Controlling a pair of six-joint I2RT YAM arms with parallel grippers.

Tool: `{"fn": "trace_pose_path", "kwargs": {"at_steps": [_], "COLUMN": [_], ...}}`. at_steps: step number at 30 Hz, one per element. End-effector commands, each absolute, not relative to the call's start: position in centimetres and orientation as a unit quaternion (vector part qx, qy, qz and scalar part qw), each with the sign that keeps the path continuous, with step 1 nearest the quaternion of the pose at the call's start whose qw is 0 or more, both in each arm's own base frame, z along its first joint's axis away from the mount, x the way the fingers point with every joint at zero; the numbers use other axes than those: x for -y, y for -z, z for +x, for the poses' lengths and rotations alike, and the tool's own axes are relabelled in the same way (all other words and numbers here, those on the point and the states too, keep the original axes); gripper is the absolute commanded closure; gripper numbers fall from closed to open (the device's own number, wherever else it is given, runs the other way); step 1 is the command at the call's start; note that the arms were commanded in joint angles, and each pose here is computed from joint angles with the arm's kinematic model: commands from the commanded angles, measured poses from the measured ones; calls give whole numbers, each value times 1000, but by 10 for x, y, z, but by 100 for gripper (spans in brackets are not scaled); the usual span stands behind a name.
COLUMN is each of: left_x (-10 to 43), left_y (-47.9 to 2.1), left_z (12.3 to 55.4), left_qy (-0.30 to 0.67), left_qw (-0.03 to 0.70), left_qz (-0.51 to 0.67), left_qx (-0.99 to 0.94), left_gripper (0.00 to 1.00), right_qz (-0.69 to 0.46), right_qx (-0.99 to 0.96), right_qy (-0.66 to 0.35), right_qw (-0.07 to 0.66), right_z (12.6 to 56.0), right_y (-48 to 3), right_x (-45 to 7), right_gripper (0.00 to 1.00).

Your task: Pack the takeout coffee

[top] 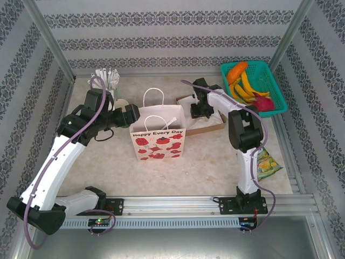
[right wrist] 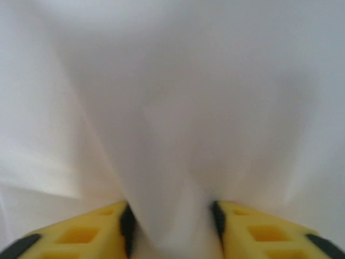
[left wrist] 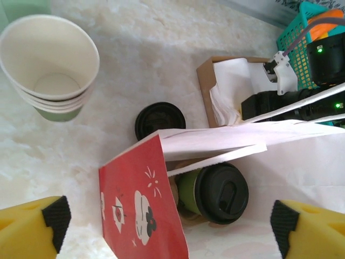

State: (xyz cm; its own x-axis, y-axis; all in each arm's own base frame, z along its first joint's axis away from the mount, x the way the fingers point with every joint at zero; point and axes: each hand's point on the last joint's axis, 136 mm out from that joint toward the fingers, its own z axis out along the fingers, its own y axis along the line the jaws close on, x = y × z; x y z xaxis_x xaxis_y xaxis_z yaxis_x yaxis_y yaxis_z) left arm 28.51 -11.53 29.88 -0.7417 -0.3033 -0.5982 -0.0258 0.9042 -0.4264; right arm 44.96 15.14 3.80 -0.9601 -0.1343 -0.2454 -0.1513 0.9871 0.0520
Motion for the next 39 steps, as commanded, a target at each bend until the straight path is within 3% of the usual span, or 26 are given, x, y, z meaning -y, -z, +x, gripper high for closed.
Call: {"fn": "trace_pose_path", "kwargs": {"at_steps": [1,5,10,16,21,29,39], "left_x": [103,102,104,105,106,105,105], "left_y": [-311,-309,-305,-303,-300,-299,-306], "left_z": [285,286,288,290,290,290,292], "left_qy": [181,180,179,177,176,173,171], "left_qw": [380,381,374,371,367,365,382], "left_qz": [-95,-95,-94,-92,-91,-91,-68], "left_qx": [-902,-902,-905,-907,-909,-910,-906], "left_gripper": [0,0,0,0,0,0,0], "right_qz": [-62,-62,-63,-57,-60,-60,-58], "right_qx": [-989,-987,-986,-984,-982,-981,-963], "right_qy": [-50,-57,-64,-67,-67,-78,-65], "right_qw": [123,134,140,155,164,168,255], "right_z": [443,443,441,442,441,439,437], "right_y": [-38,-50,-58,-65,-74,-76,-139], "right_x": [-153,-153,-155,-155,-156,-158,-139], "right_gripper": [65,65,57,72,61,84,98]}}
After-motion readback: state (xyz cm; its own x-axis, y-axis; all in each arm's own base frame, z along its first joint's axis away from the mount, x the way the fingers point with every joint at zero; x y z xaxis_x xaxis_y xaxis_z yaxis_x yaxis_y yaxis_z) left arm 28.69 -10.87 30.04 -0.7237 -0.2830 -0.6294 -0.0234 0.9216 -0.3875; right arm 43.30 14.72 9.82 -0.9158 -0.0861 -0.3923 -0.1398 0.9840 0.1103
